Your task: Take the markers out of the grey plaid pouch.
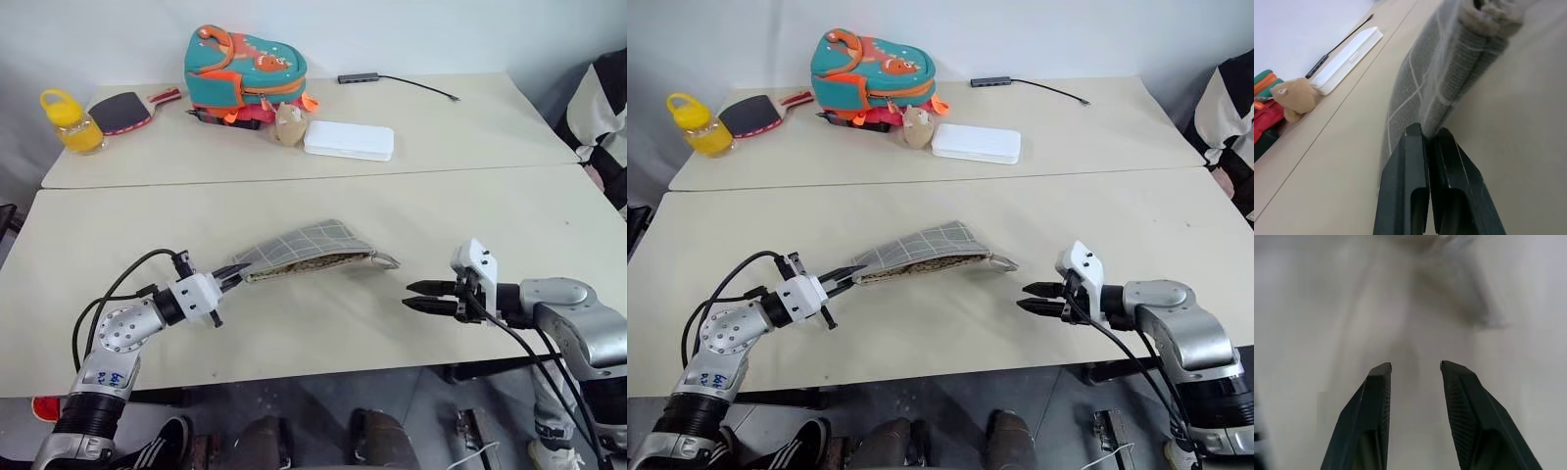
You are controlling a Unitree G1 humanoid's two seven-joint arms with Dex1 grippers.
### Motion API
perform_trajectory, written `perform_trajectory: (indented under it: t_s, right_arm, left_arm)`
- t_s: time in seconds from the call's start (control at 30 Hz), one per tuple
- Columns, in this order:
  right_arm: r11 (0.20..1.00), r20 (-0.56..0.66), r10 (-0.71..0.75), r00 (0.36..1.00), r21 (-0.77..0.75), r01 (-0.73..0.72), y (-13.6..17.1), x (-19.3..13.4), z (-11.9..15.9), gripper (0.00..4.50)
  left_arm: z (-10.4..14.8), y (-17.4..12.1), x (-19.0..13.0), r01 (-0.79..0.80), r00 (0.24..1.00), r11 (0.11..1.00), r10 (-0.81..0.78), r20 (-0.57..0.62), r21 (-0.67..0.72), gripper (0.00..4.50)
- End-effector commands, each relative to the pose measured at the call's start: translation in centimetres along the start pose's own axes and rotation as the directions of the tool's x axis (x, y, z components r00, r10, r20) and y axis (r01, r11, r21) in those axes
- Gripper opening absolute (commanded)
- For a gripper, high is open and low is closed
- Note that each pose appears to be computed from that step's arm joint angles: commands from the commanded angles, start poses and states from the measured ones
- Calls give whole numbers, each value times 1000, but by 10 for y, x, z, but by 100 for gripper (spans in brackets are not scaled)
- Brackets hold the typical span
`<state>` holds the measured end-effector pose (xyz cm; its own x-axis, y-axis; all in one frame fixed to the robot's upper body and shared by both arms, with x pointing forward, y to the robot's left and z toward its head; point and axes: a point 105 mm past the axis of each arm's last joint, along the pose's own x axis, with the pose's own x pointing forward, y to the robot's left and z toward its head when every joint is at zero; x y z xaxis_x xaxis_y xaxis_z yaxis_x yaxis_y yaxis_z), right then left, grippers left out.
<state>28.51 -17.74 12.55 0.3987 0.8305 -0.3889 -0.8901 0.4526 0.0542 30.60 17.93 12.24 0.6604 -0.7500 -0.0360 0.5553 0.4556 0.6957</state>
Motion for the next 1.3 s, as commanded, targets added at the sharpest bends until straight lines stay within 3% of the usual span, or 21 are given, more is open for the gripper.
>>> perform_trajectory:
  t_s: [0.03, 0.17, 0.27, 0.37, 0.57, 0.67, 0.77, 0.9, 1.0, 1.1, 1.17, 1.3]
  right_arm:
    - [995, 81, -50, 995, -87, 57, -6, -14, 29, 165]
    - [986, 207, -1, 978, -164, 36, 3, -10, 67, 165]
    - [966, 255, 55, 965, -260, 13, 18, 11, 89, 104]
    - [939, 319, 57, 946, -338, 57, 27, 37, 103, 5]
    - [872, 302, 71, 951, -481, 87, 46, 81, 91, 5]
    - [831, 260, 0, 966, -537, 145, 35, 88, 79, 5]
    - [837, 313, -91, 945, -491, 243, 18, 83, 87, 5]
    - [810, 269, -139, 953, -523, 266, 6, 83, 79, 5]
    - [707, 209, -169, 963, -655, 266, 3, 85, 73, 5]
    - [527, 130, -181, 975, -824, 208, 2, 88, 67, 5]
    - [472, 113, -174, 978, -862, 184, 4, 91, 67, 5]
    - [456, 121, -174, 977, -870, 189, 4, 93, 70, 99]
  left_arm:
    - [9, 7, 1, -18, 999, 1000, 17, 45, 23, 0]
    - [10, 9, 4, -27, 998, 1000, 28, 56, -9, 0]
    - [13, 7, 8, -18, 998, 999, 20, 68, -26, 0]
    - [16, 6, 12, -17, 997, 999, 19, 78, -31, 0]
    - [19, 5, 16, -25, 996, 999, 29, 86, -42, 0]
    - [21, 1, 17, -22, 996, 999, 25, 91, -41, 0]
    - [22, -3, 16, -12, 996, 999, 15, 89, -40, 0]
    - [21, -7, 17, -3, 996, 999, 7, 86, -44, 0]
    - [25, -7, 22, -5, 995, 999, 10, 102, -50, 0]
    - [30, -4, 27, -22, 992, 997, 30, 120, -69, 0]
    - [31, -2, 30, -29, 992, 996, 39, 119, -79, 0]
    - [33, -2, 34, -37, 992, 994, 49, 120, -101, 0]
